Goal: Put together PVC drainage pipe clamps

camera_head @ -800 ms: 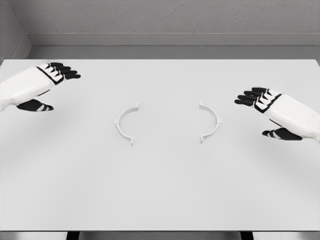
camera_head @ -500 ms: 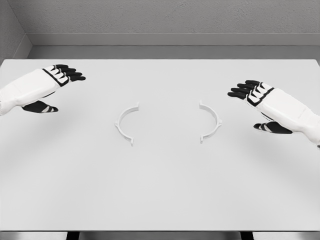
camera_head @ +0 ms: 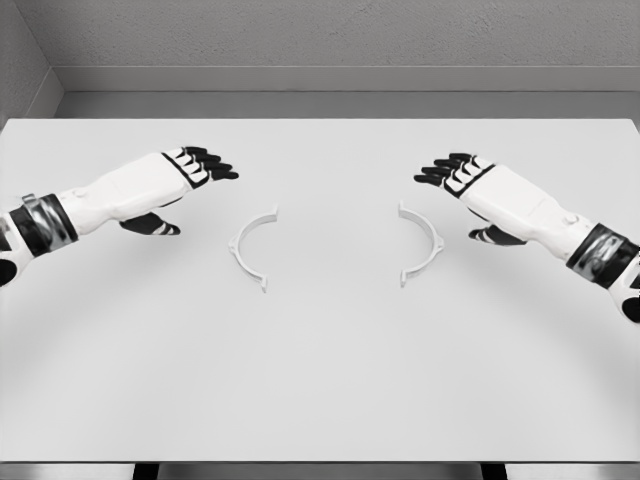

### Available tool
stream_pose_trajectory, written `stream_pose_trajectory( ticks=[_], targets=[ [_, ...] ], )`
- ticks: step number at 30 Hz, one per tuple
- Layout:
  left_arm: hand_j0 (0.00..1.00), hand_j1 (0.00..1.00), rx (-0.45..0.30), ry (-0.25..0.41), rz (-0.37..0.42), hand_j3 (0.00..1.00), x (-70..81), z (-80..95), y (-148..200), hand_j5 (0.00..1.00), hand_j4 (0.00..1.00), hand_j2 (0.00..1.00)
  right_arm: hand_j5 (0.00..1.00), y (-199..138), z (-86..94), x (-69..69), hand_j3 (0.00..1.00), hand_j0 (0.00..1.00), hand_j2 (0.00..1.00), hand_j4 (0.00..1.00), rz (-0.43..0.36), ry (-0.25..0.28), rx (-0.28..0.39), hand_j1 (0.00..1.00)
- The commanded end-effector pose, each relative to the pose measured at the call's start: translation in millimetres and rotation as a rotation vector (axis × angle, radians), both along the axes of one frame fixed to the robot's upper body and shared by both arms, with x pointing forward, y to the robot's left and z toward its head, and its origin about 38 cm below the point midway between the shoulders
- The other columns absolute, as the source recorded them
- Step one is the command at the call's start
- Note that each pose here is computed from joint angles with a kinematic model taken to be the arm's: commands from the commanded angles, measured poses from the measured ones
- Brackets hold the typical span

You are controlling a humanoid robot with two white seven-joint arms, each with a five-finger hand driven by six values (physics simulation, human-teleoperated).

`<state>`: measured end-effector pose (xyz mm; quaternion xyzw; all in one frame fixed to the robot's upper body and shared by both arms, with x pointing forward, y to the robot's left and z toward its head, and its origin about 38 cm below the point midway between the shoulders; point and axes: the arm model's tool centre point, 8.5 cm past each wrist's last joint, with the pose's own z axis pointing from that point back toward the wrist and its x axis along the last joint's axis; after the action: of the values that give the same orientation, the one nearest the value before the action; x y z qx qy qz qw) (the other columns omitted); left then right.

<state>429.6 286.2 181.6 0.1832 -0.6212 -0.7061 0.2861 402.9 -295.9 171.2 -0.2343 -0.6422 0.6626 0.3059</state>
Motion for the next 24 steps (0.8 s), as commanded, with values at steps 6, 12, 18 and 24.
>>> stream_pose_trajectory(
  ticks=[6, 12, 18, 24],
  targets=[
    [1.00, 1.00, 0.001, 0.055, -0.013, 1.00, 2.9, -24.3, -17.1, 1.00, 1.00, 1.00, 1.00, 9.6, -26.0, 6.4, 1.00, 1.00, 1.00, 1.00, -0.006, 0.061, -0.003, 1.00],
    [1.00, 1.00, 0.014, 0.072, -0.005, 1.00, 7.8, -29.2, -19.0, 1.00, 1.00, 1.00, 1.00, 12.7, -36.2, 16.6, 1.00, 1.00, 1.00, 1.00, -0.015, 0.091, -0.007, 1.00],
    [1.00, 1.00, -0.006, 0.105, 0.015, 1.00, 21.3, -41.0, -28.1, 1.00, 1.00, 1.00, 1.00, 11.5, -43.3, 23.0, 1.00, 1.00, 1.00, 1.00, -0.026, 0.115, -0.012, 1.00],
    [1.00, 1.00, -0.002, 0.104, 0.009, 1.00, 22.8, -42.2, -33.2, 1.00, 1.00, 1.00, 1.00, 16.1, -45.7, 26.1, 1.00, 1.00, 1.00, 1.00, -0.024, 0.121, -0.002, 1.00]
  ],
)
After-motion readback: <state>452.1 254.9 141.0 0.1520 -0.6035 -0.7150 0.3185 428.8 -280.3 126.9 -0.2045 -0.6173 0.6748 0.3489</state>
